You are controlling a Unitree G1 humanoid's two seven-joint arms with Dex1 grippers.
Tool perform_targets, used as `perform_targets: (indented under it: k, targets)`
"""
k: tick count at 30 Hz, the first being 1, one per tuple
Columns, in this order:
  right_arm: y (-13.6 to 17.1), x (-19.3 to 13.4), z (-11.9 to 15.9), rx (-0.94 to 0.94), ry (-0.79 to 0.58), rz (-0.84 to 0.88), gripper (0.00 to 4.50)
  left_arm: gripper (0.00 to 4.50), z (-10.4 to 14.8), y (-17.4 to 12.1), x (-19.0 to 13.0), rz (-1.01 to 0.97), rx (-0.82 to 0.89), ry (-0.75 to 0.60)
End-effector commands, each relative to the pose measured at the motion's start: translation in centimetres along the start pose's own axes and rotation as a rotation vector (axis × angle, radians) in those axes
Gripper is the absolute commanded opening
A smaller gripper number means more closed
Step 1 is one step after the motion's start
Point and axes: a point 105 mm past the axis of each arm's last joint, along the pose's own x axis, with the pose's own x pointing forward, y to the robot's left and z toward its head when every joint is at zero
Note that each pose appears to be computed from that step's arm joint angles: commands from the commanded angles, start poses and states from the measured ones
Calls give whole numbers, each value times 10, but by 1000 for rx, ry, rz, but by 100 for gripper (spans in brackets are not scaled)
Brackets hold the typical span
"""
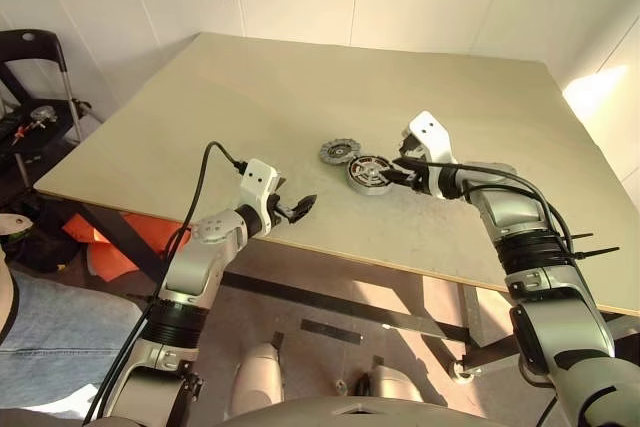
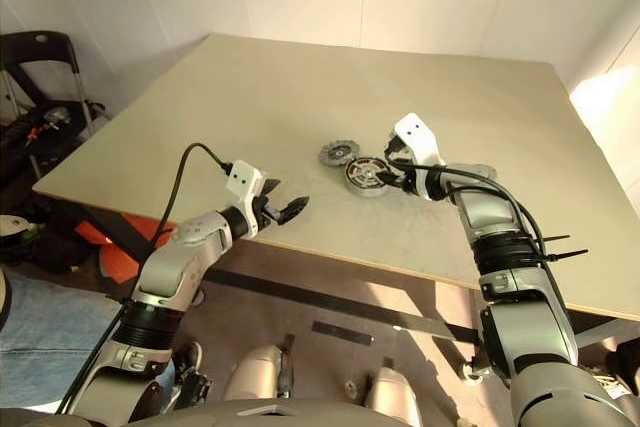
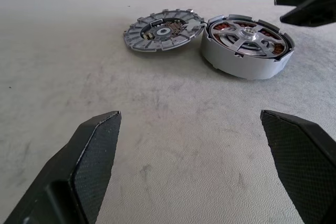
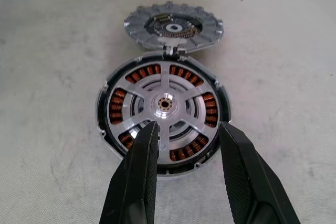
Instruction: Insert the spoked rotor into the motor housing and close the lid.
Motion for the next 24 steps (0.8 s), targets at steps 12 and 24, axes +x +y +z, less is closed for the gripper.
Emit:
perform_targets:
  k: [12, 24]
  targets:
    - [12, 39, -22, 176, -4, -56, 206, 450, 13, 2, -1, 3, 35, -34]
    - [8, 22, 20, 83, -151, 20, 206, 450, 12, 3, -1, 10, 33, -34]
